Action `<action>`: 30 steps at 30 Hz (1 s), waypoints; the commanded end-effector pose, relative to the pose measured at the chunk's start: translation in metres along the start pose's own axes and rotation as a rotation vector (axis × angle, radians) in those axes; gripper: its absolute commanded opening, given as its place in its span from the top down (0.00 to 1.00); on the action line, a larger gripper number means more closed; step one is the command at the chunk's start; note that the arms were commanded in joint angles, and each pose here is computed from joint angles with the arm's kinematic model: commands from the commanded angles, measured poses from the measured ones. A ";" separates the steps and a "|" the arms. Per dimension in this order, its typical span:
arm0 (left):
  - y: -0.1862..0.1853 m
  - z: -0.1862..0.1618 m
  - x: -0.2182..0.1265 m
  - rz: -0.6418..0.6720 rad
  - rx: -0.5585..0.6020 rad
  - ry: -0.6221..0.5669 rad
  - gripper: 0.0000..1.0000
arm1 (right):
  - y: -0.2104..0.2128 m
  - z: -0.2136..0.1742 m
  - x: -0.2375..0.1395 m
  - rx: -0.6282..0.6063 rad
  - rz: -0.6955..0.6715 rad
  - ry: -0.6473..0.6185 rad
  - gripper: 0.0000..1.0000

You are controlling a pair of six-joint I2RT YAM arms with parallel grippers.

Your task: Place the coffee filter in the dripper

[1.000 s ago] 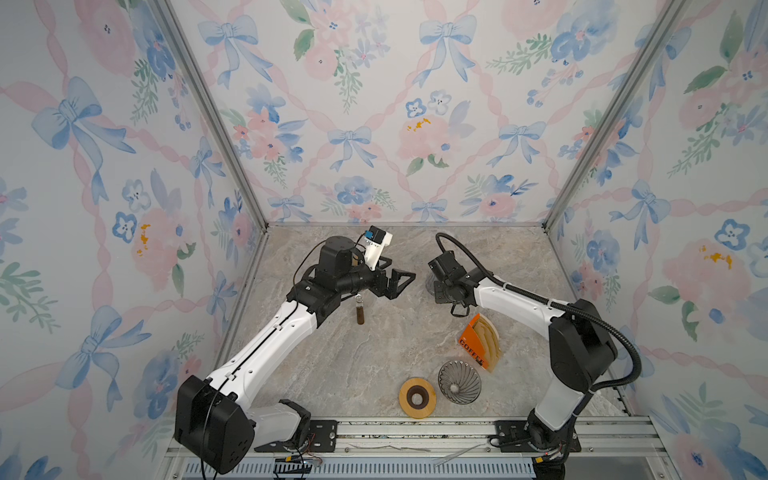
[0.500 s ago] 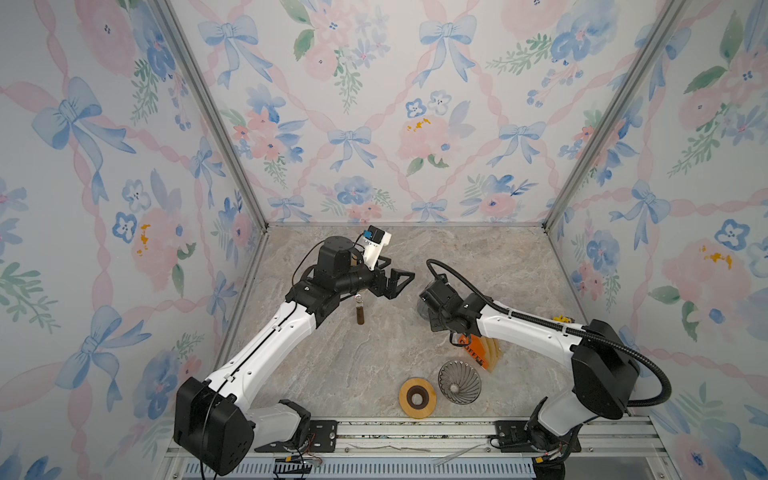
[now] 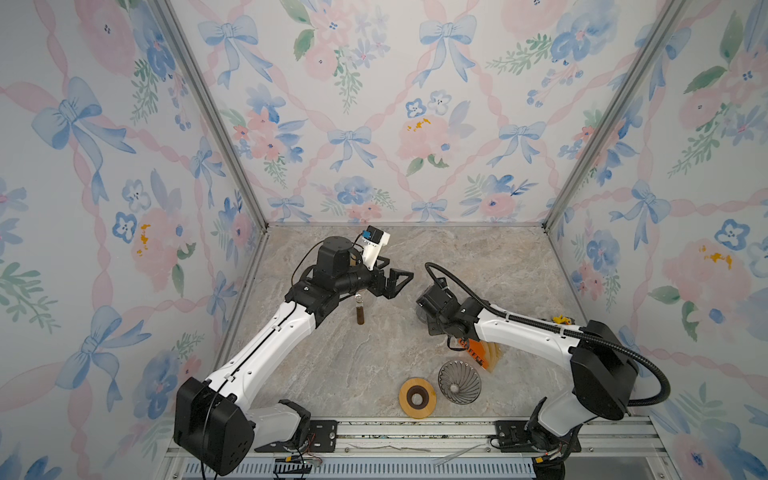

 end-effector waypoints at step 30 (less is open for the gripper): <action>0.008 -0.009 -0.010 0.109 -0.056 -0.004 0.02 | 0.010 0.011 -0.111 0.047 0.239 -0.205 0.50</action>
Point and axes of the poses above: each gripper's point midway between its finger pads, its own x axis out along the fingers, its own y axis along the line the jaws close on, z = x × y, the point moved 1 cm from there along -x, back along the fingers, and after that the axes turned 10 degrees about -x, right-handed, at the moved point
